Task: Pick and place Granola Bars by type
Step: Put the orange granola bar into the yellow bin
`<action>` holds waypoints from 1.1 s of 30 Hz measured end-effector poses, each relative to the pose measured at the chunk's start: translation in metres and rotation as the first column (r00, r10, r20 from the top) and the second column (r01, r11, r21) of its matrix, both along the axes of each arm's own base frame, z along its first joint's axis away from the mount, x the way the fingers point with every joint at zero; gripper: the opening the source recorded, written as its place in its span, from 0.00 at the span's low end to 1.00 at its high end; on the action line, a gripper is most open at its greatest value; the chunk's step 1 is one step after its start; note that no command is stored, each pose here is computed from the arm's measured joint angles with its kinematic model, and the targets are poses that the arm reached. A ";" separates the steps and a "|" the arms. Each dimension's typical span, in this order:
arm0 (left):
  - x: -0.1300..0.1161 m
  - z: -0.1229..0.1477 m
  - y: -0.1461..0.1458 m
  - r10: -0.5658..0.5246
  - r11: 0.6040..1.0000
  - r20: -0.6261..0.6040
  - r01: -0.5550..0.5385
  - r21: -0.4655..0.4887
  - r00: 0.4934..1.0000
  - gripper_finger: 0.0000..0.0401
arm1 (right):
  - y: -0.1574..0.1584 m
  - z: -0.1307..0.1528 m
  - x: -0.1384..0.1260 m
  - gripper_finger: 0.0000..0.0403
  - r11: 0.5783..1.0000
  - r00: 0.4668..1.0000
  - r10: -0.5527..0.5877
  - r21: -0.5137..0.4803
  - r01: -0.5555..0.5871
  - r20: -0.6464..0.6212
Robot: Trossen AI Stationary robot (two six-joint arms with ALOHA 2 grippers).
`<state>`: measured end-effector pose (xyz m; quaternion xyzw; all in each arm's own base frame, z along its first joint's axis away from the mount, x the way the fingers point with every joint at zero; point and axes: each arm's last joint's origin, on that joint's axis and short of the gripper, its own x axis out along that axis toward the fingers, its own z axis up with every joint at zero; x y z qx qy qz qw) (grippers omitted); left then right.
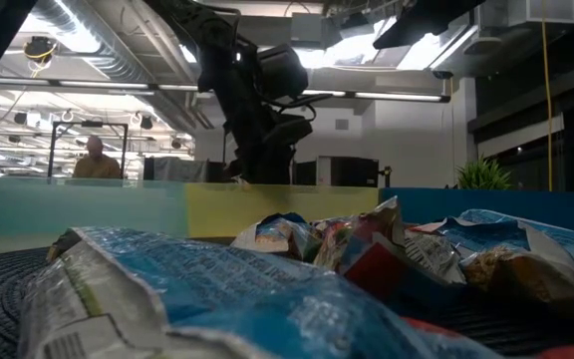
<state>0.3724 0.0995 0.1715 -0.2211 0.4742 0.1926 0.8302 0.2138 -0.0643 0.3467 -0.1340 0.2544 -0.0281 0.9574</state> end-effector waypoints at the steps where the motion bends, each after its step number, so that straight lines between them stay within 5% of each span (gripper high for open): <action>1: 0.000 0.000 0.000 -0.001 1.000 0.002 0.001 0.000 1.000 0.18 | 0.000 0.000 0.000 0.49 1.000 1.000 0.000 0.000 0.000 0.000; 14: 0.016 0.029 -0.008 -0.075 0.997 0.099 0.073 0.023 0.992 0.22 | 0.000 0.000 0.000 0.49 1.000 1.000 0.000 0.000 0.000 0.000; 23: 0.030 0.078 -0.033 -0.203 0.979 0.214 0.192 0.068 0.956 0.22 | 0.000 0.000 0.000 0.49 1.000 1.000 0.000 0.001 0.000 -0.004; 33: 0.012 0.136 -0.078 -0.333 0.941 0.312 0.294 0.168 0.890 0.22 | 0.000 -0.001 0.000 0.49 1.000 1.000 0.000 0.003 0.001 -0.008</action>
